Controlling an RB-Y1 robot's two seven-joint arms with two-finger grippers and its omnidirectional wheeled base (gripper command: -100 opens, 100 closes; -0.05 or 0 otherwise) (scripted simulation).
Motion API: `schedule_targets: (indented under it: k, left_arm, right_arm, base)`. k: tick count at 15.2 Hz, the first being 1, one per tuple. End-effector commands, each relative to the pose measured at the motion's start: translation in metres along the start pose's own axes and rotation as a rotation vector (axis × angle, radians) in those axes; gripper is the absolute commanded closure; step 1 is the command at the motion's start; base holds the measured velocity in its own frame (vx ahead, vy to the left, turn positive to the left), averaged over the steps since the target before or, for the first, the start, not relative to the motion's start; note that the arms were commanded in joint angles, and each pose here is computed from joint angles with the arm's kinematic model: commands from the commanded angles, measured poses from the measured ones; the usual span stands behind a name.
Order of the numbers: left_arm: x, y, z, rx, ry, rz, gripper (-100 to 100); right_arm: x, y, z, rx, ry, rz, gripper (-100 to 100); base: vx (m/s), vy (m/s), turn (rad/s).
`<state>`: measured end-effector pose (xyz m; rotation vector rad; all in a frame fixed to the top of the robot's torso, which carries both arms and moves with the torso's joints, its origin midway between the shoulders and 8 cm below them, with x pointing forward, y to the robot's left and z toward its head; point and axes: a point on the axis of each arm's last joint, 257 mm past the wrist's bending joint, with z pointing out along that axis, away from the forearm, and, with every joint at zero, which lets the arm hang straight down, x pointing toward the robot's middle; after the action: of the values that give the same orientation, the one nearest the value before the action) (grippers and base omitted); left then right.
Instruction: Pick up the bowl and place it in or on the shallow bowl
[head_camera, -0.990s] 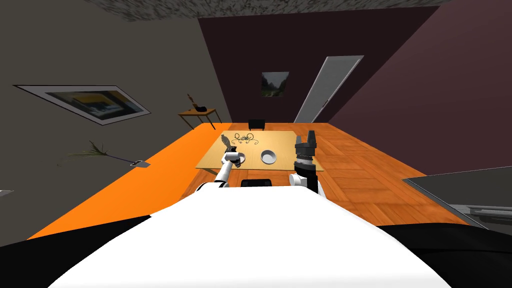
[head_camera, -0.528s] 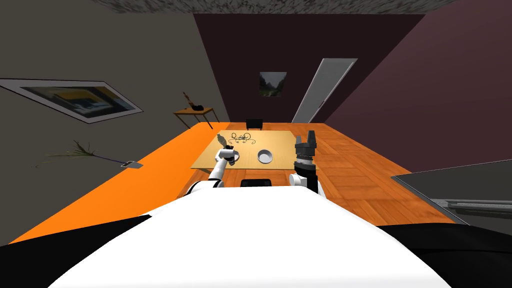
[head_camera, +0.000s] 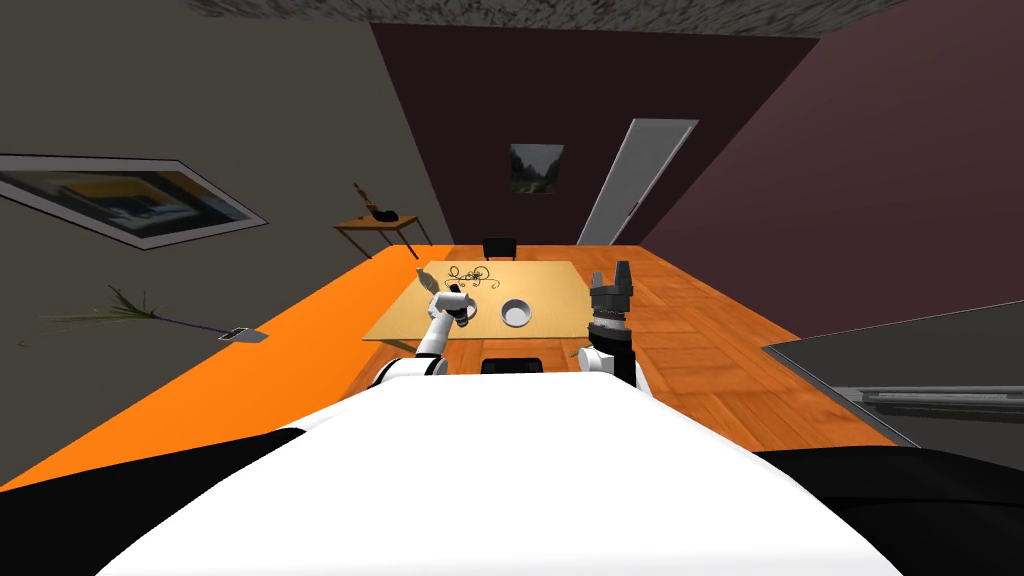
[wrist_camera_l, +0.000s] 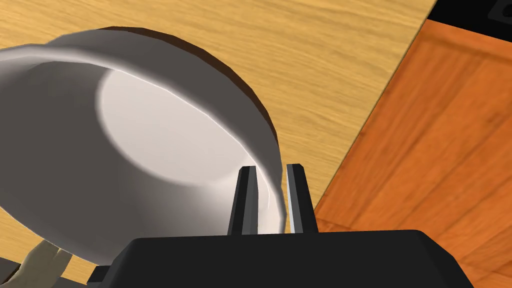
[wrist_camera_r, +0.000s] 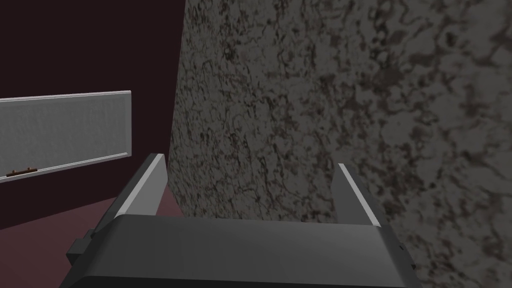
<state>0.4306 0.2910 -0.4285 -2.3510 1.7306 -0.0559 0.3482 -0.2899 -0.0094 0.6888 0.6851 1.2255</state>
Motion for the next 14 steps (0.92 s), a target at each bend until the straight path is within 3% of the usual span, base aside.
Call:
schedule_targets:
  k: [1, 7, 14]
  left_arm:
    - [0.002, -0.001, -0.007, -0.006, -0.001, -0.005, 100]
    - [0.008, -0.004, -0.025, -0.014, -0.002, -0.020, 100]
    - [0.002, -0.012, -0.048, -0.016, -0.024, -0.047, 100]
  right_arm:
    - [0.000, 0.000, 0.000, 0.000, 0.000, 0.000, 0]
    - [0.000, 0.000, 0.000, 0.000, 0.000, 0.000, 0]
    - [0.000, 0.000, 0.000, 0.000, 0.000, 0.000, 0]
  base:
    - [0.001, -0.150, -0.046]
    - [0.004, -0.131, -0.037]
    - [-0.002, -0.133, -0.043]
